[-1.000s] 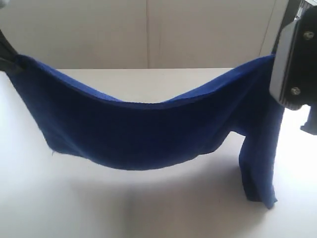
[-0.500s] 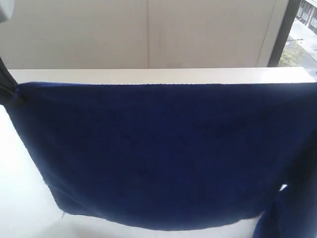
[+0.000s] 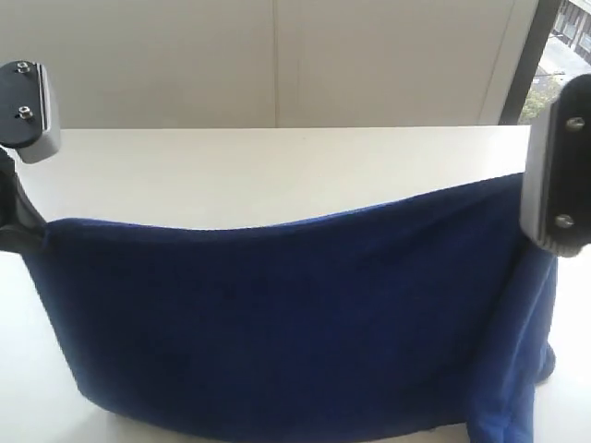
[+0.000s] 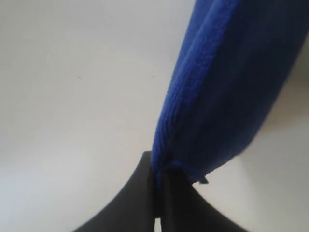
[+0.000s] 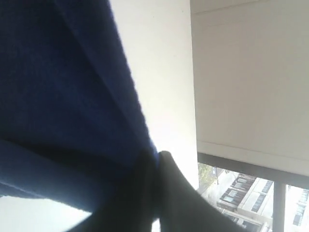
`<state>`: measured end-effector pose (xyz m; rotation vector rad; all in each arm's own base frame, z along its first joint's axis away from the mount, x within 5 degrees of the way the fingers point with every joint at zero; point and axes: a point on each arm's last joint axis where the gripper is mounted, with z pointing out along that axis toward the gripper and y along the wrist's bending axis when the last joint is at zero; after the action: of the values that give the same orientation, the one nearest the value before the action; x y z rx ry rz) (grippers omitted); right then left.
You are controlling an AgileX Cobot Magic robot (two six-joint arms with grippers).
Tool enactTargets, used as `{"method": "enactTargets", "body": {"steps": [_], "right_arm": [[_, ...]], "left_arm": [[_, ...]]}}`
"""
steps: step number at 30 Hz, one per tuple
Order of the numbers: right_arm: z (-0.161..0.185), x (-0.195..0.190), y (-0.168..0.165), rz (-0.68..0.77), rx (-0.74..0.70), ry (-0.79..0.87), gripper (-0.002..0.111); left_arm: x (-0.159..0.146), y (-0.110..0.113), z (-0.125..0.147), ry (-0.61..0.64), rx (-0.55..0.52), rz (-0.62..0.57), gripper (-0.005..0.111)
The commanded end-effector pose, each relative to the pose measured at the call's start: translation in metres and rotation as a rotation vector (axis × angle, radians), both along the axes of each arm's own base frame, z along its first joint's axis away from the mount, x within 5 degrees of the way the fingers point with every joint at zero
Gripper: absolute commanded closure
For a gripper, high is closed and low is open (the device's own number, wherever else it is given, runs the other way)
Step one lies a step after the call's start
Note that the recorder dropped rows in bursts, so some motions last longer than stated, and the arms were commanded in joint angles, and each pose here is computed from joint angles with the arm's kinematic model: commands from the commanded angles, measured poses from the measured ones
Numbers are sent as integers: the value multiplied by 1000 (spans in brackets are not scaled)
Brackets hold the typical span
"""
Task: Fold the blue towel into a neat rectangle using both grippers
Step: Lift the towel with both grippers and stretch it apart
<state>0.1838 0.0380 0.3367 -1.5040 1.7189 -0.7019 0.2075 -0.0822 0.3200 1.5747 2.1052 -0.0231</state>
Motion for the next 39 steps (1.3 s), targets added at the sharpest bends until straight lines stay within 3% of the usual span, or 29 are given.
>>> {"method": "enactTargets", "body": {"steps": [1,6,11,14,16,21,29,36,39], "right_arm": [[-15,30,5,1,-52,-13,108],[-38,64,7,-71,-108,-16,108],[-91,107,17,-87,-128,53,108],[-117,128,13,-218,-165,65,108],[-116,135,11,-271,-160,14,108],[-79,129,4,-345,-119,-122,108],[-17,90,-9,-394,-8,-275,108],[12,31,-4,-268,-10,-150,108],[15,0,-6,-289,-8,-45,108]], "left_arm": [[14,2,-10,-189,-16,56,107],[37,-2,-25,-312,-41,95,107],[83,-12,-70,-347,-29,128,107],[100,-16,-98,-329,-12,138,107],[101,-17,-100,-338,2,119,107],[93,-14,-69,-442,-34,124,107],[48,-2,-8,-526,-82,110,107],[-6,10,19,-439,-92,71,107],[-35,14,25,-349,-111,45,107]]}}
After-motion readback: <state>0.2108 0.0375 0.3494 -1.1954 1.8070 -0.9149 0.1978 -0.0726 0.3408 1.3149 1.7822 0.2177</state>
